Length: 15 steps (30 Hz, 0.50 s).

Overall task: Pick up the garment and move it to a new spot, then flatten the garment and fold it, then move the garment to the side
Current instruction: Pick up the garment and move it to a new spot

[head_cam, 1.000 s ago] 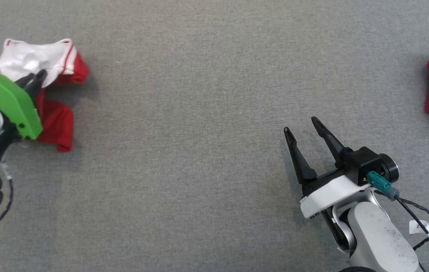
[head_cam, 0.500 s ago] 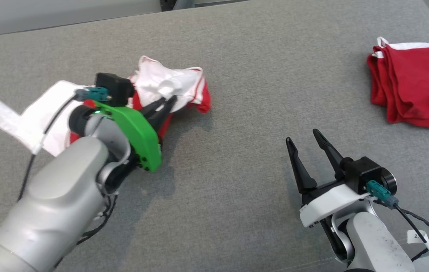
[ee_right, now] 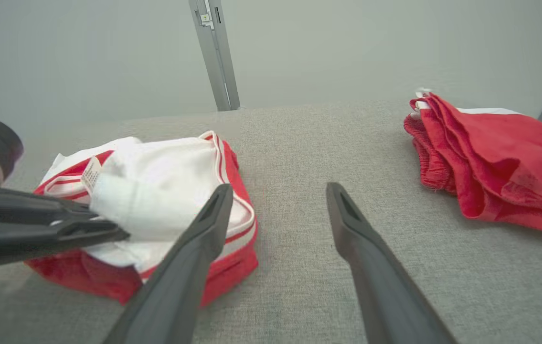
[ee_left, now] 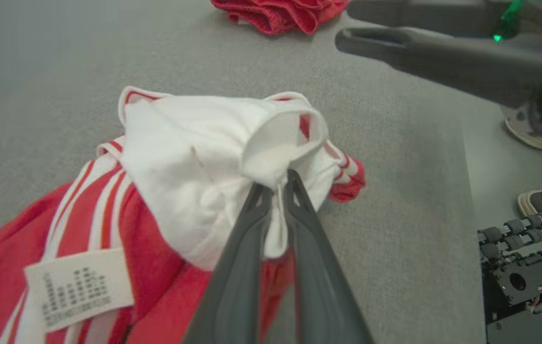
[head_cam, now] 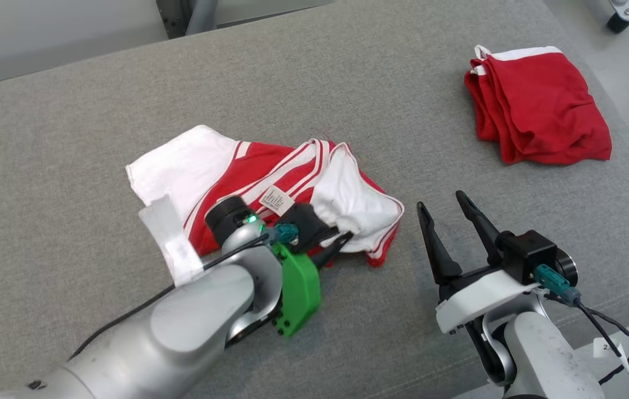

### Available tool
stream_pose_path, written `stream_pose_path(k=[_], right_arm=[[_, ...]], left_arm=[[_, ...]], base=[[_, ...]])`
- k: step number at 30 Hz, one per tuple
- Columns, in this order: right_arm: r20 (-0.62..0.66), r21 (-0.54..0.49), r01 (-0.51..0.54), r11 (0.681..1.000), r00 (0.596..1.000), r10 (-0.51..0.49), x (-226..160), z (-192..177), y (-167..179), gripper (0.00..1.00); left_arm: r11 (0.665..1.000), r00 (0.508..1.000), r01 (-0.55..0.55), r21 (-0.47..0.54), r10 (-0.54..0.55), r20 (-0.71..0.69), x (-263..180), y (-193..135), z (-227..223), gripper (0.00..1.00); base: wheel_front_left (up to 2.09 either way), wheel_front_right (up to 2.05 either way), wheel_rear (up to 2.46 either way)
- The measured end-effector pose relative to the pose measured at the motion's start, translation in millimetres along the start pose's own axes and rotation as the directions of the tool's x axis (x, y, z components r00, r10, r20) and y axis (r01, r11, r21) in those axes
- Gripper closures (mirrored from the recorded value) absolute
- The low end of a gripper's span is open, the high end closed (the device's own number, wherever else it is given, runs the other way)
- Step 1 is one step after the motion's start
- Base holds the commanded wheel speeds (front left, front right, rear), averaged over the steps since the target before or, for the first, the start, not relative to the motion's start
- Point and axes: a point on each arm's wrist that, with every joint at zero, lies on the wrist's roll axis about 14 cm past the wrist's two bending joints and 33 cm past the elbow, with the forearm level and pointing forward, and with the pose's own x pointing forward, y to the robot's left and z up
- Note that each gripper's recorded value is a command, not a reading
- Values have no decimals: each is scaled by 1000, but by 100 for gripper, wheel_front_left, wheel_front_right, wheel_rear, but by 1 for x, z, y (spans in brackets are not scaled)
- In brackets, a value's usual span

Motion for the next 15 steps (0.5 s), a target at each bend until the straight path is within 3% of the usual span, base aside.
stream_pose_path(k=[2, 4, 10, 15], right_arm=[[5, 1, 12, 1000, 1000, -12, -3, 2, -3, 0], [10, 4, 12, 1000, 1000, -12, -3, 3, -2, 0], [32, 8, -27, 1000, 999, 27, -2, 10, 11, 0], [57, 7, -54, 999, 997, 54, -5, 18, 22, 0]], left_arm=[[1000, 999, 5, -20, -6, -45, -7, -9, -22, 100], [997, 999, -36, -62, 33, -38, -18, -1, -33, 0], [964, 982, -176, -200, 187, 37, -46, 21, -39, 0], [879, 921, -335, -339, 382, 81, -79, 55, -32, 0]], base=[[0, 0, 0], [0, 0, 0], [0, 0, 0], [0, 0, 0]])
